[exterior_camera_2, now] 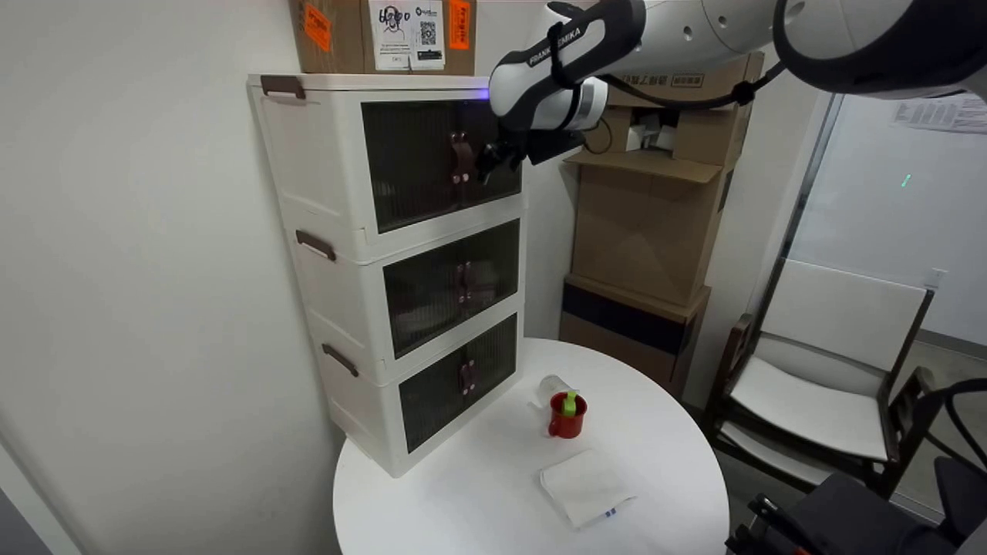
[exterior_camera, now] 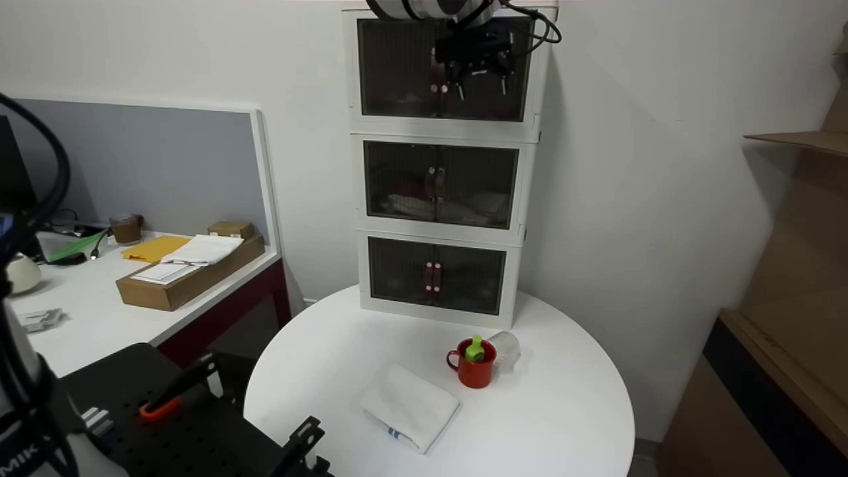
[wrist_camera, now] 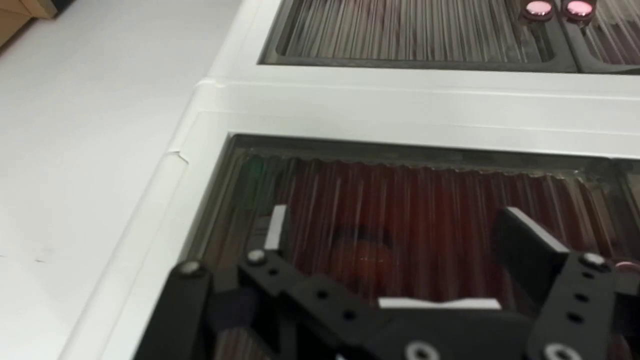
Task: Close the top cupboard
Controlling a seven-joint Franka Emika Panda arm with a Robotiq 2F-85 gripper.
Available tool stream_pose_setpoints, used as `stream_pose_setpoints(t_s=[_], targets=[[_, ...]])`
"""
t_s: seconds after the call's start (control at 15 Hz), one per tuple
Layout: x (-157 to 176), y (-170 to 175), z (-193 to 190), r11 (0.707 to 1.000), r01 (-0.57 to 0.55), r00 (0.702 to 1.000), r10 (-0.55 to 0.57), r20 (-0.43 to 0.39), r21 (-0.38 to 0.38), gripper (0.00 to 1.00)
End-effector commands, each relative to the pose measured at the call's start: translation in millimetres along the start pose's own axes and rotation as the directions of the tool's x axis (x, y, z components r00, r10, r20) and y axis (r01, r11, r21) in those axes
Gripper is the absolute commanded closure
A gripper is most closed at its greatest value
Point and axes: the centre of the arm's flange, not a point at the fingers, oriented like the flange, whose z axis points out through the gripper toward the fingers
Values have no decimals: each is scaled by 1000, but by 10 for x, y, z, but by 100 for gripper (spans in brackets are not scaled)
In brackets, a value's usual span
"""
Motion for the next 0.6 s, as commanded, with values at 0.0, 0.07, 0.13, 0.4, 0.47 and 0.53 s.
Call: stream_pose_setpoints(t_s=[0.0,0.07,0.13,0.4,0.47,0.53], targets=[[-119,219,-539,999,-14,995,11,95,32,0],[-172,289,-689,999,-27,992,21,123,45,0],[-252,374,-872,997,-46,984,33,175,69,0],[-631,588,-1394,980,-151,915,88,395,131,0],[-759,613,-1477,973,-192,887,115,447,129,0],[-874,642,-1537,969,-225,864,149,481,104,0]])
